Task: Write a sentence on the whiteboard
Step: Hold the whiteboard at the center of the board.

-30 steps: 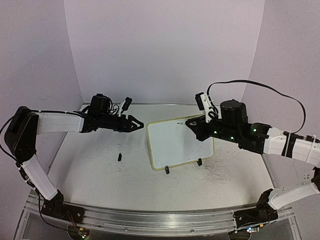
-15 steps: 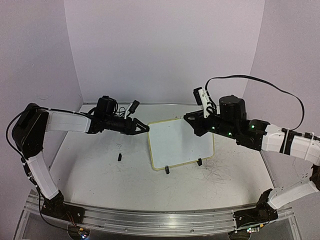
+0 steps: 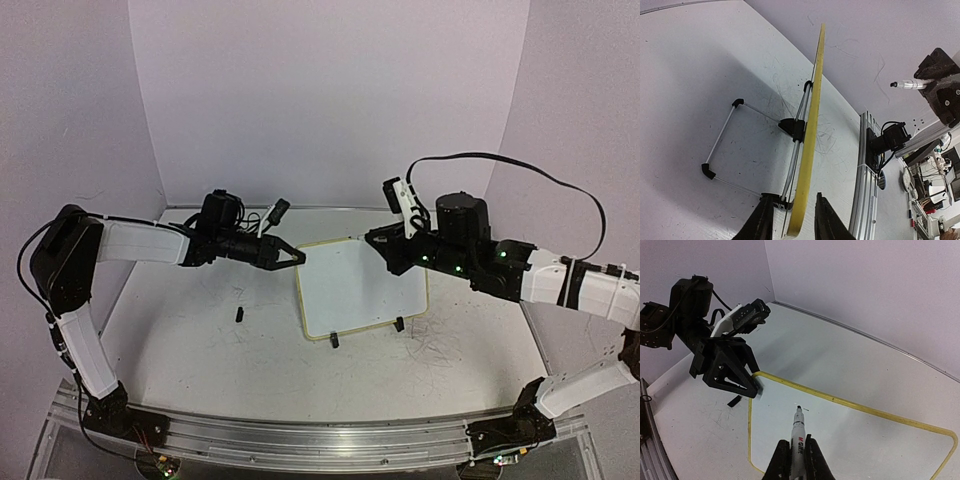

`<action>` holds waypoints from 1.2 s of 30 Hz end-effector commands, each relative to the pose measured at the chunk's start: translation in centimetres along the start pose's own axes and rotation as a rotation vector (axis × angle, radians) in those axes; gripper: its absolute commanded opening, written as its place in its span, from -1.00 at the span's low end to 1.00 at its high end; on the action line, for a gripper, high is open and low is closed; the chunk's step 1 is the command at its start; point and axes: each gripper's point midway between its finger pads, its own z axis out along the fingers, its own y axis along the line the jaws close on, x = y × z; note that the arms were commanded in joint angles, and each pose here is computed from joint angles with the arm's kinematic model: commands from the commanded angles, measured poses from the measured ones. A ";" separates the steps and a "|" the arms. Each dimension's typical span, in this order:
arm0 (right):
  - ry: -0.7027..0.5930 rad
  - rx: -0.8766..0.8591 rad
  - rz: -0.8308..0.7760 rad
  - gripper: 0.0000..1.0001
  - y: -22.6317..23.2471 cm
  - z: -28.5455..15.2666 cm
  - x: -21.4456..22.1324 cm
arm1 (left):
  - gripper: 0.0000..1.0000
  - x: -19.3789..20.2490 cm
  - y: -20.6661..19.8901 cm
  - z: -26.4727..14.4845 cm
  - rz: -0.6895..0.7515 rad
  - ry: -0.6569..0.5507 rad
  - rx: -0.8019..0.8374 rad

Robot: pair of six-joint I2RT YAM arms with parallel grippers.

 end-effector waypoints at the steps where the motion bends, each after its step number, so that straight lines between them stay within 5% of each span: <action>1: -0.039 -0.027 -0.019 -1.00 0.6 0.3 -0.9 | -0.49 -2.1 -1.5 -0.5 0.098 -0.047 0.035; 19: 0.024 -0.059 -0.086 -1.00 4.5 3.1 2.0 | -0.91 -1.3 -1.0 -0.4 0.137 -0.039 0.021; 36: -0.038 -0.050 -0.097 -1.00 5.5 2.3 2.0 | -1.00 -0.4 -1.2 0.2 0.161 -0.025 0.009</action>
